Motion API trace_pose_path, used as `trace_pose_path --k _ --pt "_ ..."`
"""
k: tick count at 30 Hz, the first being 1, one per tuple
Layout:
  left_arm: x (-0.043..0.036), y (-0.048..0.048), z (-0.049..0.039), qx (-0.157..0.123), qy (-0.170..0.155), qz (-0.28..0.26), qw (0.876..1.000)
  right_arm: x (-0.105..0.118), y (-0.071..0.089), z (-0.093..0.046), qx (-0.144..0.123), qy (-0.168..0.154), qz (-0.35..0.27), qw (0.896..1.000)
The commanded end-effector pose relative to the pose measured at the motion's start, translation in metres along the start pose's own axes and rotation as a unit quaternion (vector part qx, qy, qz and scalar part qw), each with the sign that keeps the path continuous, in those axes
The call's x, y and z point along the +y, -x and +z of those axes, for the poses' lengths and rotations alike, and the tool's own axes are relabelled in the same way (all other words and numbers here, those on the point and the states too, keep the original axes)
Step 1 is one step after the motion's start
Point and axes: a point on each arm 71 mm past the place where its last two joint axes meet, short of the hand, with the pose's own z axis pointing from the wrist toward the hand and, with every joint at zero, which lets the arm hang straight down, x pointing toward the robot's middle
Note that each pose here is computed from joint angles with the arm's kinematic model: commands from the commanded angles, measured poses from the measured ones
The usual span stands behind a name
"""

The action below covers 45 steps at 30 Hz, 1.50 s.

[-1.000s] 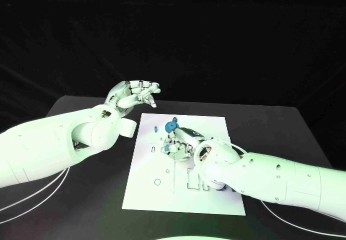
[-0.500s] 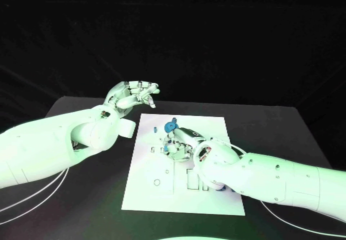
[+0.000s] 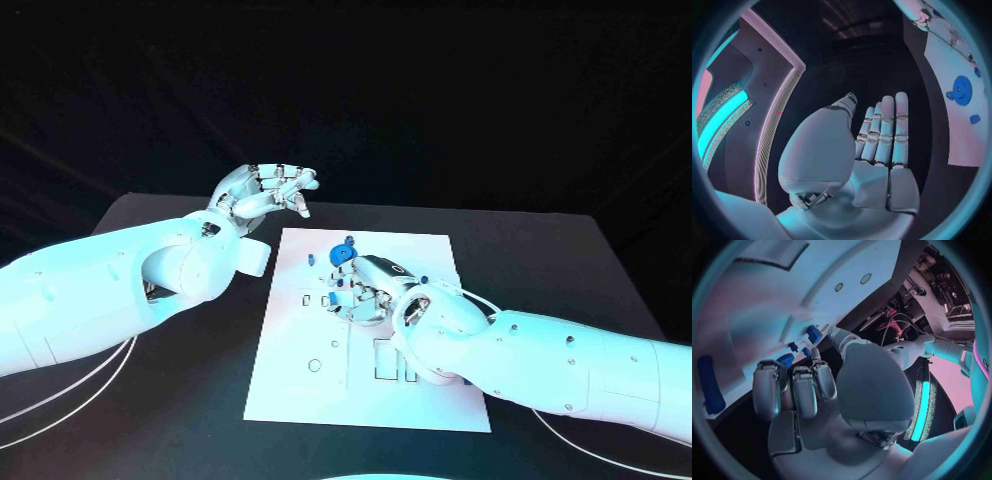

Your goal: Assemble the parts on the task board

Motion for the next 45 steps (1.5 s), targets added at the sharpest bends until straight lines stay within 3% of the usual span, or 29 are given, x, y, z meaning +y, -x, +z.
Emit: trace_pose_path --k 1,5,7,10,16,22,28,33,45 --pt "0.0075 -0.0036 -0.0001 0.036 0.054 0.044 0.997 0.005 0.015 -0.005 -0.025 0.044 0.022 0.999" --pt "0.0187 -0.0031 -0.0013 0.079 0.121 0.114 0.983 0.001 0.038 -0.013 -0.018 0.063 0.061 0.996" --pt "0.0245 -0.0020 -0.0023 0.105 0.154 0.161 0.969 -0.004 0.051 -0.019 -0.014 0.060 0.081 0.995" --pt "0.0303 -0.0006 -0.0036 0.126 0.190 0.211 0.951 -0.013 0.066 -0.025 -0.014 0.049 0.103 0.993" --pt "0.0403 -0.0030 -0.0048 0.155 0.260 0.303 0.904 -0.043 0.099 -0.040 -0.025 -0.009 0.159 0.987" --pt "0.0447 -0.0095 -0.0038 0.183 0.303 0.374 0.857 -0.072 0.123 -0.046 -0.042 -0.058 0.181 0.981" --pt "0.0477 -0.0161 0.0021 0.204 0.328 0.424 0.819 -0.092 0.134 -0.049 -0.051 -0.086 0.174 0.980" --pt "0.0515 -0.0218 0.0090 0.222 0.341 0.440 0.801 -0.099 0.138 -0.051 -0.057 -0.098 0.162 0.980" --pt "0.0614 -0.0331 0.0238 0.229 0.353 0.452 0.787 -0.102 0.139 -0.051 -0.060 -0.106 0.148 0.981"
